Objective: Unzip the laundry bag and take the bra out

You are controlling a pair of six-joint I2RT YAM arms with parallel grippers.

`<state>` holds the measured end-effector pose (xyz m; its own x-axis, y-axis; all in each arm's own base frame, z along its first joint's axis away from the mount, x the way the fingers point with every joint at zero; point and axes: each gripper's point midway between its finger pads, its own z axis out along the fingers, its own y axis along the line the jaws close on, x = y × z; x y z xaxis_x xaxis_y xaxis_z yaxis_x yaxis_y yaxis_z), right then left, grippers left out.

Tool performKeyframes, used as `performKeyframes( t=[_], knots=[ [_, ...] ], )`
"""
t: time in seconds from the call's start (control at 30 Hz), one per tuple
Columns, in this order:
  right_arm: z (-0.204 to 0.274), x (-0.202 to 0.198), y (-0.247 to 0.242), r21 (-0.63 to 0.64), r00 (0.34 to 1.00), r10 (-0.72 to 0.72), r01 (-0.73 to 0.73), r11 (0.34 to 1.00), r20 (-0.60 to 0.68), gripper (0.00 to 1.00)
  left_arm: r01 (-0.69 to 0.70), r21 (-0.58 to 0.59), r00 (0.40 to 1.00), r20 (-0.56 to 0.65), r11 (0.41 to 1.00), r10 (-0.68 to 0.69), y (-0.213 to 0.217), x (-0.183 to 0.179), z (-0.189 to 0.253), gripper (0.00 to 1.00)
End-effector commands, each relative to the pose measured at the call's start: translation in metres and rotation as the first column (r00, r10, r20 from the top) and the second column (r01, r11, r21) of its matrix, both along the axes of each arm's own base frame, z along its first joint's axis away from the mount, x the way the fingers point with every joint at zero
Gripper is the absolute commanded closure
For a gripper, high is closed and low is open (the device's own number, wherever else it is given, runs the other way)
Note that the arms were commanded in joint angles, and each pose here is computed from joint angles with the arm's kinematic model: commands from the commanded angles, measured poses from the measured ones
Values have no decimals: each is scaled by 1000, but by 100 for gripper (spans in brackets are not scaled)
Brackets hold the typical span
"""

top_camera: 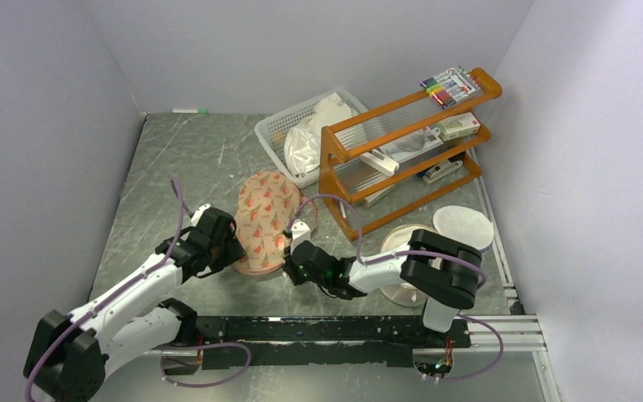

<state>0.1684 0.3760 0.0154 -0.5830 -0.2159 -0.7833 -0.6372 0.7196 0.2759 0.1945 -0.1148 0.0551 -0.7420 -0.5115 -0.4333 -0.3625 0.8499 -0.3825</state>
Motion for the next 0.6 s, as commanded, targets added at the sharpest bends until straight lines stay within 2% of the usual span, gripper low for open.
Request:
performKeyframes(
  t=[0.0, 0.13, 0.2, 0.27, 0.4, 0.57],
  knots=[
    [-20, -21, -2, -27, 996, 26, -29, 999, -90, 100, 9, -158, 1000, -2, 987, -9, -17, -14, 17, 18],
    [-11, -19, 0, -18, 997, 27, -28, 999, -68, 100, 64, -236, 998, 19, 970, -62, -29, -20, 37, 11],
    [-9, -17, 0, -18, 998, 20, -21, 1000, -62, 100, 53, -245, 998, -16, 968, -59, -30, -26, 40, 10],
    [-6, -18, 5, 2, 997, 34, -34, 999, -66, 100, -5, -231, 997, -72, 973, -12, -23, -33, 39, 11],
    [-4, -20, 13, 40, 996, 46, -43, 998, -80, 100, -231, -198, 965, -169, 953, 199, 0, -48, 31, 9],
    [2, -17, 21, 69, 996, 27, -22, 997, -84, 100, -270, -393, 960, -186, 879, 211, -24, -47, 31, 13]
  ],
)
